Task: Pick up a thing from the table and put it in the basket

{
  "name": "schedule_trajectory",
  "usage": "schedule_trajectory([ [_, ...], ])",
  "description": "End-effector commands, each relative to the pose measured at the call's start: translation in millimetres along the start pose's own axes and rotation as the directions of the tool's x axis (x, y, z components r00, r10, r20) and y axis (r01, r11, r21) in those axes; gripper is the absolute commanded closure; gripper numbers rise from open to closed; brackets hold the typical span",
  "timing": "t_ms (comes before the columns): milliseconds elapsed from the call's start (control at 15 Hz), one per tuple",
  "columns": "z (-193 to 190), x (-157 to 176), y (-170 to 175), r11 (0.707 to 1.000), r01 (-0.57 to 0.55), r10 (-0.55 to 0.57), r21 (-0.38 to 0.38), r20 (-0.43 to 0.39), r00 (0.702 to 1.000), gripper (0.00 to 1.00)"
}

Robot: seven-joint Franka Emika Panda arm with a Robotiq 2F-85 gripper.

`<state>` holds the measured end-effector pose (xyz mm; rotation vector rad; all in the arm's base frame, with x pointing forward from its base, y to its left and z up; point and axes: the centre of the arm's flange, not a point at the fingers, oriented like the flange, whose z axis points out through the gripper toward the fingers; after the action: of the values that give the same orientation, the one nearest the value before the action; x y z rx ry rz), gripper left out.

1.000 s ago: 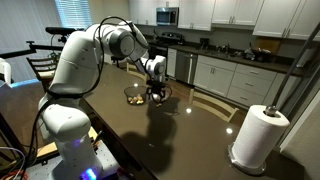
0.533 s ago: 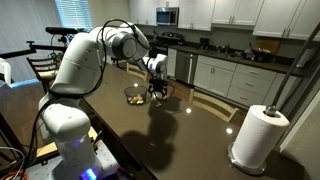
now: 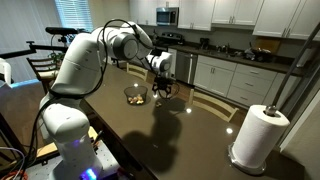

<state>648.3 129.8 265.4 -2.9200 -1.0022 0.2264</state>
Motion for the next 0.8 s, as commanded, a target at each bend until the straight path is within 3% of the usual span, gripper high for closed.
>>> schedule_trajectory([
  [0, 1, 7, 16, 0.996, 0.033, -0.034, 0.086, 0.001, 0.999, 0.00],
  [267, 13, 11, 20, 0.992, 0.036, -0.039, 0.121, 0.021, 0.999, 0.00],
  [733, 38, 18, 16, 0.996, 0.018, -0.021, 0.089, 0.034, 0.999, 0.00],
])
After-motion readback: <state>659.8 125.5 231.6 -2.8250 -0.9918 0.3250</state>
